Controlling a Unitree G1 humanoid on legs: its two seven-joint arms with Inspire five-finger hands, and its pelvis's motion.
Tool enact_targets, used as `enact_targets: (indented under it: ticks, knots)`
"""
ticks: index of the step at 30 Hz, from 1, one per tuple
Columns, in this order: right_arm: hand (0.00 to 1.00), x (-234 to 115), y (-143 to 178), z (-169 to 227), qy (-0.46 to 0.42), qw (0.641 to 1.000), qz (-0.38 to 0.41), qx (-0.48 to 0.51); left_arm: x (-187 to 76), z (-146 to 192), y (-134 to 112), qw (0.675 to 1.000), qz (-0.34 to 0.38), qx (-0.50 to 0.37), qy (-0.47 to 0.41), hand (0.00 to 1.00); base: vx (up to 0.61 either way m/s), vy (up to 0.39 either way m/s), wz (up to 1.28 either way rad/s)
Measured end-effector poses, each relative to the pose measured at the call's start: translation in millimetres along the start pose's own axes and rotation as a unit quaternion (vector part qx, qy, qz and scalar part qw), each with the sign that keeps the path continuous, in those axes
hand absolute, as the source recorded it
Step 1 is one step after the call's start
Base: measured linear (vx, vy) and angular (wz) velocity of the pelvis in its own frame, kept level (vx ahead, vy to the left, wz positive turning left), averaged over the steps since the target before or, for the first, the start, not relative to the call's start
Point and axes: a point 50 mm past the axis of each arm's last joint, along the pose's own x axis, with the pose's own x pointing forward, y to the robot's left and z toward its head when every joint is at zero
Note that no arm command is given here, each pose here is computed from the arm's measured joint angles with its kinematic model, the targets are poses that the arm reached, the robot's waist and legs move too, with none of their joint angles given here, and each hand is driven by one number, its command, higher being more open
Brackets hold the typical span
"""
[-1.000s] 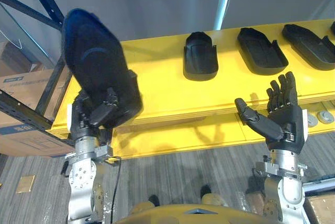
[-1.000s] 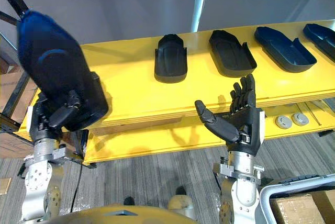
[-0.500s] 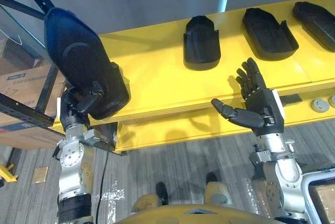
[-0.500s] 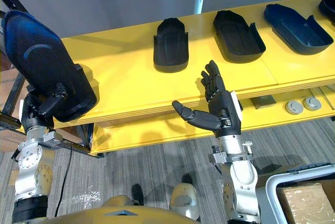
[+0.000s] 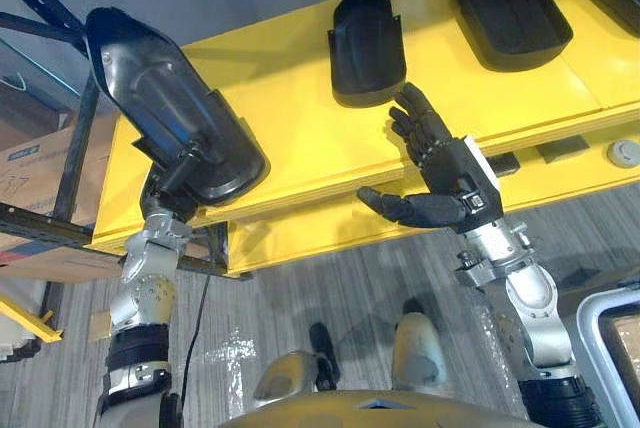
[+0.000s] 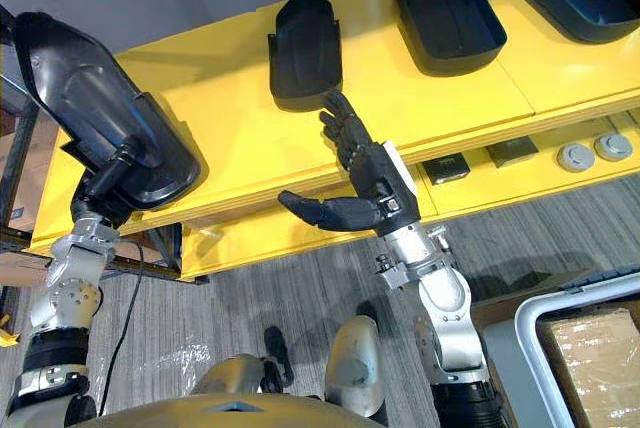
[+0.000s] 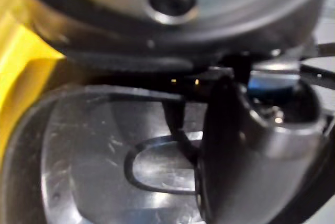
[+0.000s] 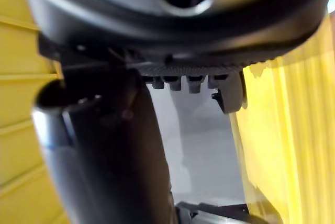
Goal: Walk over and take three plastic housings, then place them on the shelf
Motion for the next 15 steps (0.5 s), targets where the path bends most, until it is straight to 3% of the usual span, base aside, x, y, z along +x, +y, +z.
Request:
enact_targets:
  ticks: [8,15]
  knots:
    - [1.0,8.4,6.1,6.3,-0.022,1.0,0.016,0.009,15.0,1.5,-21.6,0.999,-0.031,0.032,0.003,0.0,0.0,0.01,0.0]
    - [1.0,15.1,11.9,11.6,-0.037,0.999,0.032,0.011,30.5,24.1,-31.5,0.99,-0.021,0.141,-0.009,0.0,0.0,0.002,0.0]
